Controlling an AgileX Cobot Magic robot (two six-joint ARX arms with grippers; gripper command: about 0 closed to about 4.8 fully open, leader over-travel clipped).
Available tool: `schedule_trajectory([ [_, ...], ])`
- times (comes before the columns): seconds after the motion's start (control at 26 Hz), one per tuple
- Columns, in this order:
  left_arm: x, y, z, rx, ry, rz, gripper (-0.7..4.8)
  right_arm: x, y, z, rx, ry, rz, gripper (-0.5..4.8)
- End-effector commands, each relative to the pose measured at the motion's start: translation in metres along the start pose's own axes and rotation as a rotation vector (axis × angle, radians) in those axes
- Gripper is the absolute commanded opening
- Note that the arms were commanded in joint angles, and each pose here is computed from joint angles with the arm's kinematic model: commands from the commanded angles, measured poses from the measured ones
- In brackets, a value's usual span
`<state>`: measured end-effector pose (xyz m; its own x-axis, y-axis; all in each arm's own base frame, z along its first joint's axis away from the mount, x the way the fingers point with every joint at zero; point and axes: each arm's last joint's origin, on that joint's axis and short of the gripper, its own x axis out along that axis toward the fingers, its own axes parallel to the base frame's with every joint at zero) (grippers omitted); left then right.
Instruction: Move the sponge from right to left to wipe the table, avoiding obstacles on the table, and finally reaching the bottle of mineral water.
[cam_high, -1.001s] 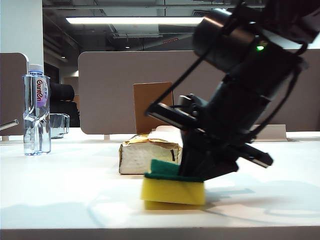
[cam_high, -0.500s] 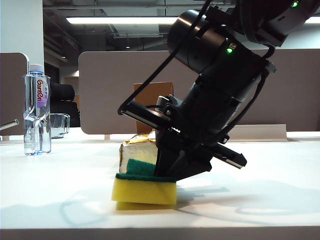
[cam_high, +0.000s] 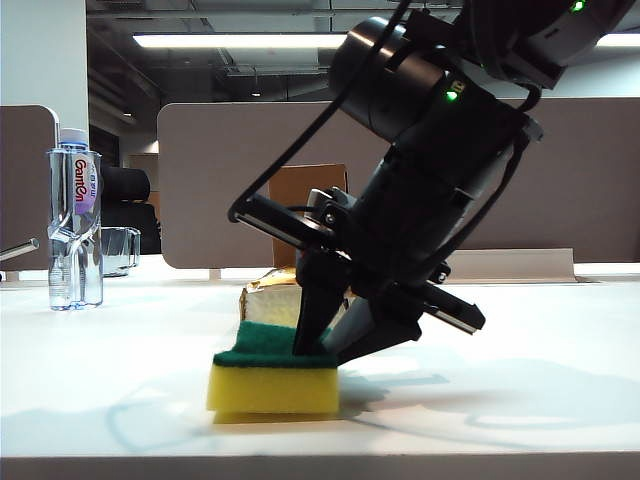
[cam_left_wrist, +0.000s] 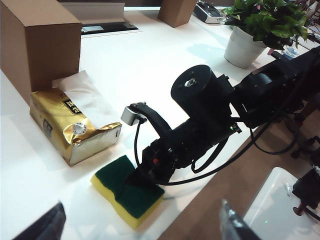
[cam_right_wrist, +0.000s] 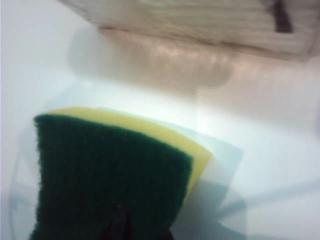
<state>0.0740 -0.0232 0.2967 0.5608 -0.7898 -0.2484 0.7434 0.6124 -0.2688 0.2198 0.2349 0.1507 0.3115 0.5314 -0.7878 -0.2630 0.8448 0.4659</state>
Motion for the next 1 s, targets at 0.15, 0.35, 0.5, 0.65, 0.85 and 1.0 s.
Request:
schedule_trajectory([
  [0.15,-0.001,-0.001,0.003,0.014,-0.011,-0.004,4.0,-0.002,0.007,0.005,-0.001,0.01,0.014,1.49],
  [0.35,-0.001,-0.001,0.003,0.014,-0.011,-0.004,4.0,-0.002,0.007,0.005,-0.001,0.009,0.014,2.25],
  [0.5,-0.001,-0.001,0.003,0.014,-0.011,-0.004,4.0,-0.003,0.007,0.005,0.0,0.01,0.012,2.36],
  [0.65,-0.001,-0.001,0.003,0.014,-0.011,-0.004,4.0,-0.006,0.008,0.006,-0.001,-0.004,0.008,2.75],
  [0.85,-0.001,-0.001,0.003,0.014,-0.011,-0.004,4.0,-0.022,0.007,0.012,-0.001,-0.056,-0.017,2.75],
  [1.0,-0.001,-0.001,0.002,0.013,-0.01,-0.004,4.0,-0.036,0.007,0.016,-0.004,-0.085,-0.022,2.75],
])
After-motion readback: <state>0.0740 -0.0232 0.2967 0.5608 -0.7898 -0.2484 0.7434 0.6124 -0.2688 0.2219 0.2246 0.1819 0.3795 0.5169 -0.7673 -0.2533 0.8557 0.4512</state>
